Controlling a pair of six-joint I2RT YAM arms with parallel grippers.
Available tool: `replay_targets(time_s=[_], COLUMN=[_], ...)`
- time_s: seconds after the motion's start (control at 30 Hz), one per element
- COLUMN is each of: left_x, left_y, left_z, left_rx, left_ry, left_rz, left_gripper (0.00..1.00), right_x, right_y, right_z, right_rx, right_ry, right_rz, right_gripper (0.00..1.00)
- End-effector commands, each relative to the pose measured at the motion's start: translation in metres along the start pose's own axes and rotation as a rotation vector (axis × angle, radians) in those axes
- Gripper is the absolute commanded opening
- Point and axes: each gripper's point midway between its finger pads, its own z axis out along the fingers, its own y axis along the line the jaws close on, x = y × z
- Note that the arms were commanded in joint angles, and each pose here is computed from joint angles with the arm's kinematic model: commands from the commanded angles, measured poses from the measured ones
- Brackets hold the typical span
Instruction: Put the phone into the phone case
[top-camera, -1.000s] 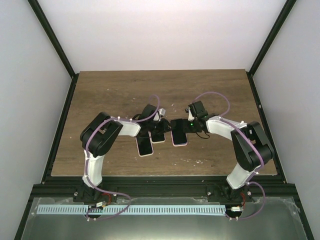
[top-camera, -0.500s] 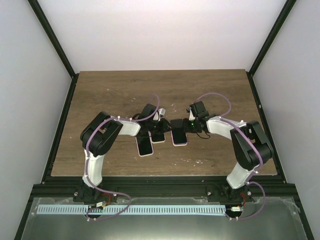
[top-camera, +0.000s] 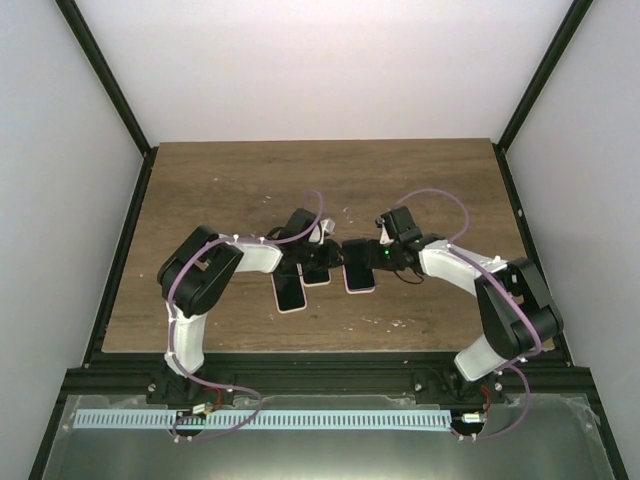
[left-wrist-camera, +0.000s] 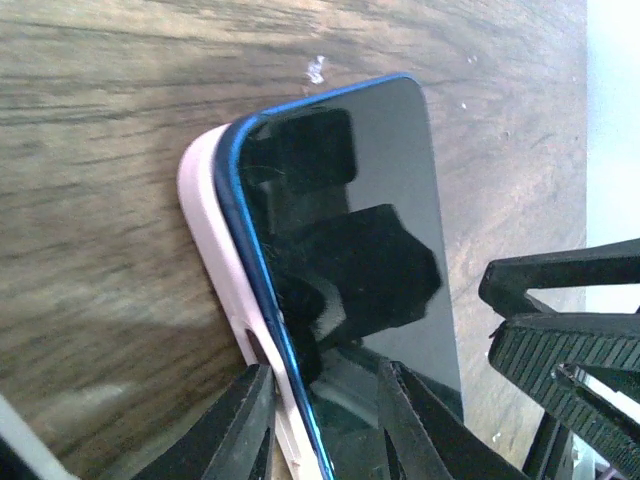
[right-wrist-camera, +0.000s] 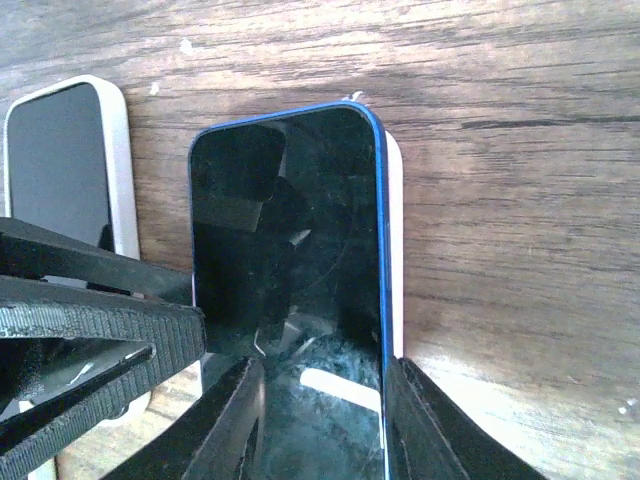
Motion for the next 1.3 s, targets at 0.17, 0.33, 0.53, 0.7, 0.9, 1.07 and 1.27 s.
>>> replay_targets(time_s=[0.17,0.33,0.53,0.7,0.9,1.07,1.27], left_x=[0.005,0.007,0.015,0.017,0.024,0.026,0.024], left_y=[-0.018,-0.005,0.004,0.008,0.011,0.015,0.016], left_z=[-0.008,-0.007,-0.003,-0.009,-0.009,-0.012,-0.015], left_rx=[0.028,-0.005,-0.022,-0.080,-0.077,-0.098,-0.109], left_ry=[0.015,0.000,0.023,0.044,0.066,0.071,0.049], left_rz=[0.056,0.029,0.003,0.056,0.054,0.065,0.088], left_gripper=[0.32,0.32,0.31,0.27,0.22,0.21,0.22], right_x=[0.015,0.020,0.027,0.025,0.008,0.003,0.004], right_y=[0.001,0.000,0.013,0.026,0.045,0.059,0.063], right_z=[-0.004,0.003,0.011,0.006,-0.018,-0.029,-0.033], right_rx=[-0.066,-0.117,-0.234,-0.375,-0.571,-0.660,-0.710], right_ry=[-0.016,-0.046,-0.004,0.007,-0.042,-0.043,-0.048], right_rz=[0.040,0.034,0.056,0.102,0.151,0.154,0.184], right_gripper=[0.48,0.52,0.52,0.52,0.52,0.52,0.52])
